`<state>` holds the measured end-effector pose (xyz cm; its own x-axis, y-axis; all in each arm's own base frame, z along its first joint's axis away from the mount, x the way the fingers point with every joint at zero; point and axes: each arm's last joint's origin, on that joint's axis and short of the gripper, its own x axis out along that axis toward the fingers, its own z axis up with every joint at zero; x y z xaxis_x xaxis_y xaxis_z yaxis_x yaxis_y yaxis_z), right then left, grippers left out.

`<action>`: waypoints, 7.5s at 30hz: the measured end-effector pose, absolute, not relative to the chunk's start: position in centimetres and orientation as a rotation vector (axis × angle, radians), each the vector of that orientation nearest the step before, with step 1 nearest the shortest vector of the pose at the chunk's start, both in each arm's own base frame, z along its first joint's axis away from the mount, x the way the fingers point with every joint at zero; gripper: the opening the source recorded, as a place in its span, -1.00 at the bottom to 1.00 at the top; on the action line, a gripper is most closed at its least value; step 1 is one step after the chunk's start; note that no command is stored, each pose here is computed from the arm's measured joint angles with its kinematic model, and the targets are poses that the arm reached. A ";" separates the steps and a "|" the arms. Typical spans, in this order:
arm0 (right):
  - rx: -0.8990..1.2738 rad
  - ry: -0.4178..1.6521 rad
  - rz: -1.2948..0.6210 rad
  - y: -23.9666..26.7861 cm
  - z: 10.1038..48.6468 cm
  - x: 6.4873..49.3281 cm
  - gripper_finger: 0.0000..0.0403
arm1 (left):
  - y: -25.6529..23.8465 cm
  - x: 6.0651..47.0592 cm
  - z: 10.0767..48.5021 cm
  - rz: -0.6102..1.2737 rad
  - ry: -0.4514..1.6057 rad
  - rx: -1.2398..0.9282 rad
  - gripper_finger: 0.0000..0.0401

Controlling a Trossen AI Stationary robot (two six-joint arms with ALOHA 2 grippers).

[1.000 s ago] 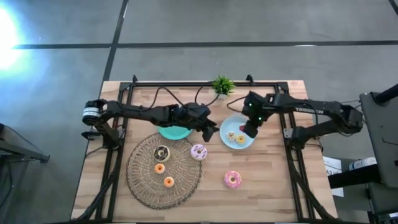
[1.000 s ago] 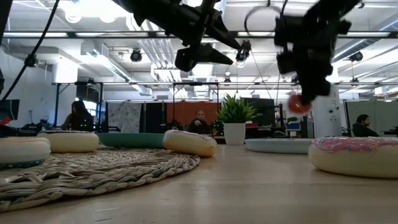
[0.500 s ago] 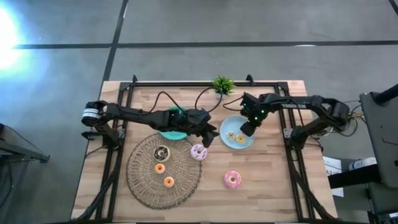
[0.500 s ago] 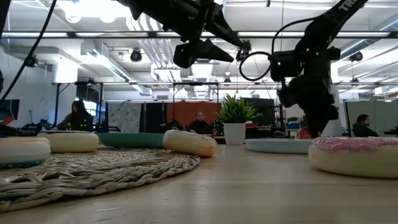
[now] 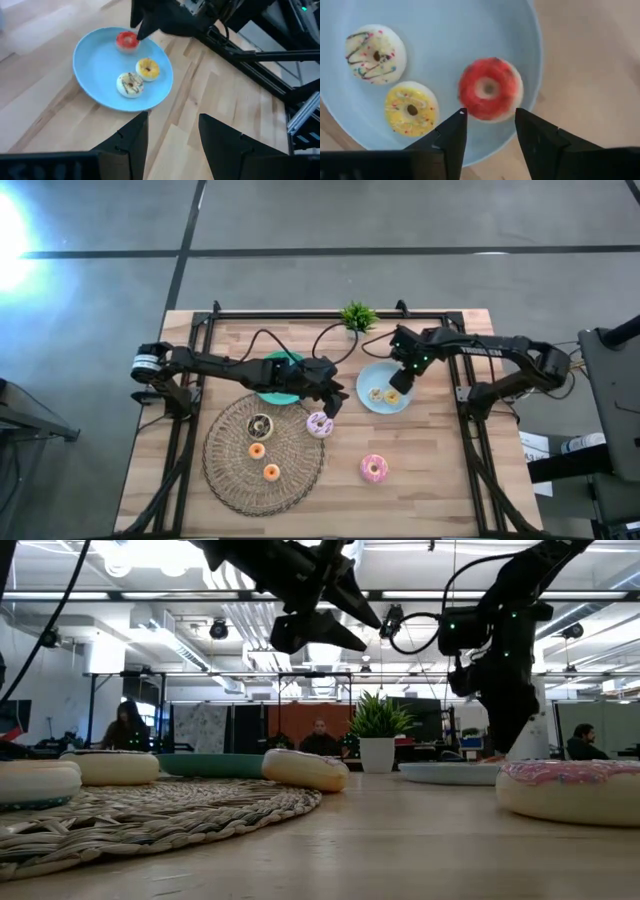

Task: Pick & Place donuts
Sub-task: Put the small orange donut into the blue plate, then put the small blue donut into the blue plate

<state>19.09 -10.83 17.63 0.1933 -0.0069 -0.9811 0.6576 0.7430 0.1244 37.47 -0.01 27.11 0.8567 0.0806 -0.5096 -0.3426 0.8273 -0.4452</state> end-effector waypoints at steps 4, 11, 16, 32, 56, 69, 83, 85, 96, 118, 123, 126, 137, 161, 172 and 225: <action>0.563 1.295 -0.522 -10.7 18.4 18.6 -0.17 | 0.0 37.3 26.9 0.260 0.515 -0.547 -0.26; 0.430 1.209 -0.504 -10.1 20.7 17.6 -0.17 | -2.0 35.3 26.2 0.238 0.745 -0.525 -0.27; 0.257 1.070 -0.373 -8.6 23.1 17.2 -0.16 | -7.1 31.8 25.5 0.259 0.989 -0.373 -0.28; 0.110 0.926 -0.241 -6.7 23.5 20.2 -0.19 | -20.3 25.9 22.2 0.205 1.114 -0.270 -0.33; 0.093 0.833 -0.238 -5.1 24.5 20.6 -0.31 | -21.1 26.4 15.6 0.380 1.262 -0.262 -0.45; 0.133 0.762 -0.227 -4.6 26.1 19.0 -0.32 | -17.3 25.9 22.2 0.363 1.109 -0.437 -0.99; 0.023 0.448 0.139 -1.9 28.4 21.5 -0.20 | -6.8 26.9 32.6 -0.127 0.270 -0.792 -1.00; 0.002 0.411 0.155 -1.6 28.7 21.7 -0.16 | -5.8 27.8 31.9 -0.159 0.297 -0.796 -1.00; -0.159 0.393 0.229 -0.1 28.7 21.9 0.13 | -1.4 33.6 29.5 -0.220 0.381 -0.743 -1.00; -0.166 0.456 0.233 0.6 28.4 21.2 0.15 | 2.5 42.8 30.7 -0.356 0.498 -0.619 -1.00; -0.160 0.436 0.208 0.6 28.8 20.7 0.16 | 3.2 42.3 30.6 -0.315 0.507 -0.621 -1.00; -0.177 0.444 0.211 0.6 28.9 20.3 0.19 | 3.4 42.2 30.4 -0.299 0.519 -0.621 -1.00; -0.212 0.498 0.165 0.4 28.1 21.0 0.31 | 3.5 42.5 30.8 -0.318 0.469 -0.612 -1.00; -0.232 0.484 0.147 0.4 28.2 21.1 -0.08 | 4.4 43.2 29.5 -0.269 0.479 -0.627 -1.00; -0.168 0.514 0.131 0.4 28.0 21.0 -0.48 | 4.4 43.5 29.3 -0.270 0.462 -0.633 -1.00; 0.371 1.180 -0.436 -11.5 18.3 23.0 -0.53 | -5.6 36.6 36.4 0.271 0.369 -0.338 -0.29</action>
<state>23.04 -11.51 18.25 0.3161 -0.1318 -0.9395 0.5104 0.8584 0.0513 36.60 -5.64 36.38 0.8982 0.1954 -0.3936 -0.3169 0.9086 -0.2720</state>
